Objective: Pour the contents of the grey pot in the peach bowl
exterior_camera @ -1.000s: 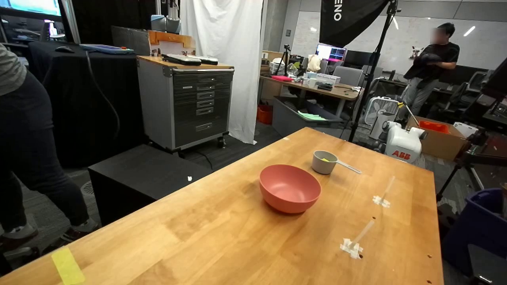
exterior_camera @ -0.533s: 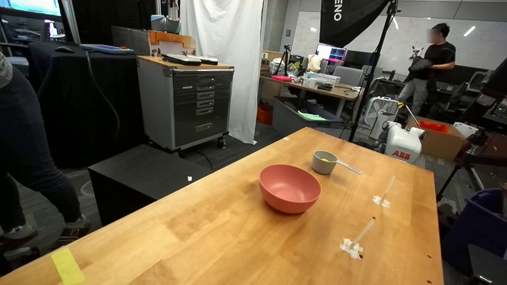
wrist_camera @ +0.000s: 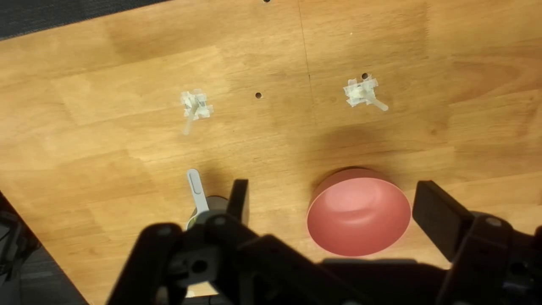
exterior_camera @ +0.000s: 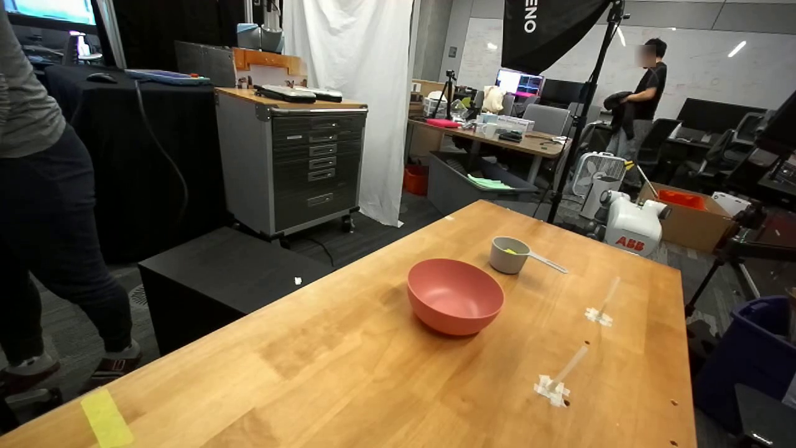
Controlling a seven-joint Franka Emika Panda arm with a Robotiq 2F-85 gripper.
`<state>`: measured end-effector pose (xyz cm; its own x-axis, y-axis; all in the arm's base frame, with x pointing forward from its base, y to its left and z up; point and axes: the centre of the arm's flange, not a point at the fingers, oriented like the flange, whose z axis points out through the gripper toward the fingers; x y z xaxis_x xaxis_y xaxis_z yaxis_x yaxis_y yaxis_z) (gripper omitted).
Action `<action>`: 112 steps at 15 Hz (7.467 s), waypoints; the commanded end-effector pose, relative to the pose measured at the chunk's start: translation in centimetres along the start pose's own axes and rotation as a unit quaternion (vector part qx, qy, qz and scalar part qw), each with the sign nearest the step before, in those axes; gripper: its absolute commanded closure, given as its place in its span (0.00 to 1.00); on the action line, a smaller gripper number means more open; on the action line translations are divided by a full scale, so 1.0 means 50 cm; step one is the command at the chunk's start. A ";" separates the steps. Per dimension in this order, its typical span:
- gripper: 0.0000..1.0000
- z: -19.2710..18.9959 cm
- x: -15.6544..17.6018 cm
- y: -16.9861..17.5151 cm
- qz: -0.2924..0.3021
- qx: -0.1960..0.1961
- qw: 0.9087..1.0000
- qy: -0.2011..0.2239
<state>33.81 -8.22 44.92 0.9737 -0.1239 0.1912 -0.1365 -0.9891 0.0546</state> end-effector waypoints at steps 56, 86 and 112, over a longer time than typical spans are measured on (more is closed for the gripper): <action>0.00 0.053 0.525 0.291 0.045 0.003 0.996 -0.082; 0.00 0.474 0.386 0.317 -0.051 -0.068 0.989 -0.122; 0.00 0.602 0.376 0.272 -0.089 -0.044 0.990 -0.099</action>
<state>54.41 -25.61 19.79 0.9986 0.0314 -0.0418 0.0379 -0.9856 0.1650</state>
